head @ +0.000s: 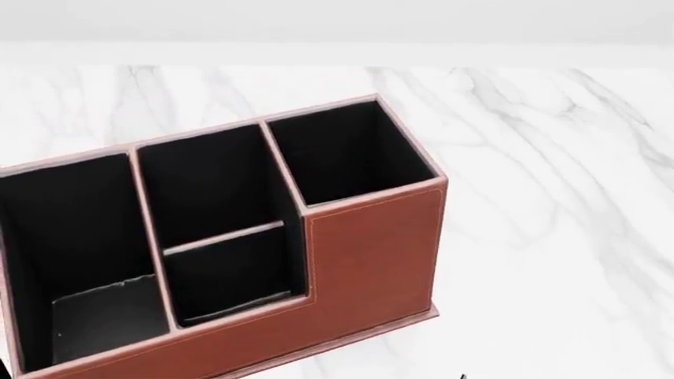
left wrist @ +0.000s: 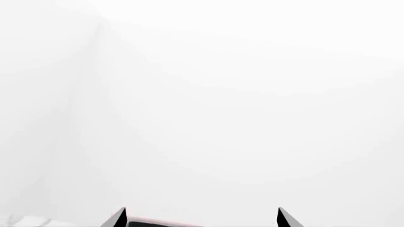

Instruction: Pick up the book and place it in the back compartment of the caddy.

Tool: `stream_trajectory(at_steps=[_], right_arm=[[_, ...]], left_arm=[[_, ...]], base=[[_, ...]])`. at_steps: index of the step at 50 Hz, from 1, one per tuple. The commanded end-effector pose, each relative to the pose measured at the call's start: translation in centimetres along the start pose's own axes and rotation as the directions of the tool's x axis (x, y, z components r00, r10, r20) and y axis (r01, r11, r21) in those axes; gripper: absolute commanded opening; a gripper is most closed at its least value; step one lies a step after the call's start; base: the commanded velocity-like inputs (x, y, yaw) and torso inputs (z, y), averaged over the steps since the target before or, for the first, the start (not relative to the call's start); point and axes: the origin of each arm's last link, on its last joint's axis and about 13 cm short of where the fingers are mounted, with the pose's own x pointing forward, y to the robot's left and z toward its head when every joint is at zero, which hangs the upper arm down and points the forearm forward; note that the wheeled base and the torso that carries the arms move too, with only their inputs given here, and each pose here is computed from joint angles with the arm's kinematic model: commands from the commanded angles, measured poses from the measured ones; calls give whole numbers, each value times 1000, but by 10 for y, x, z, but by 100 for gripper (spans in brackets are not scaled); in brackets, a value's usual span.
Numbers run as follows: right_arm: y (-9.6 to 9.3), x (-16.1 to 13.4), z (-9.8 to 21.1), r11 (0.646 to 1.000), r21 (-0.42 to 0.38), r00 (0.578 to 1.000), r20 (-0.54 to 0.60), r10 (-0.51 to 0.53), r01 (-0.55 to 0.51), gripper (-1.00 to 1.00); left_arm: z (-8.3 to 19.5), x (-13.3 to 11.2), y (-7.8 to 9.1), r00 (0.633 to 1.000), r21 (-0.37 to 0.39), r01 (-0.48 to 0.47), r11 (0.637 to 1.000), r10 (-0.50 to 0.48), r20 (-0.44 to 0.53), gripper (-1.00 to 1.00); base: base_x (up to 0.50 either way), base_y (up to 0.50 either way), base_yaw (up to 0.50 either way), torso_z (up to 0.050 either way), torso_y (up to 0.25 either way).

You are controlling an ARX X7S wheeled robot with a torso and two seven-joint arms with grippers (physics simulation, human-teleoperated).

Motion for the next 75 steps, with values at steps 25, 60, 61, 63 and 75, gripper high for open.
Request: stream_trajectory(at_steps=[25,60,61,63,75], right_arm=[[-1,-1,0,1000,11,999,32,9,-9,100],[2,0,-4,999,3,999,13,35,-35,100],[2,0,-4,999,4,999,12,34,-34,100],[2,0,-4,999,3,999,13,34,-34,100],[2,0,-4,1000,6,1000,12,29,-29,100]], left_arm=[[4,36,17,999,88,-40,995,38,22,100],[-1,113,31,980,267,189,945,-164,-111,100],[-2,114,31,980,271,187,944,-161,-117,100],[-4,119,33,979,267,187,946,-157,-128,100],[-12,138,36,959,282,248,927,-194,-206,100]], base=[[0,0,0,0,0],[0,0,0,0,0],[0,0,0,0,0],[0,0,0,0,0],[0,0,0,0,0]])
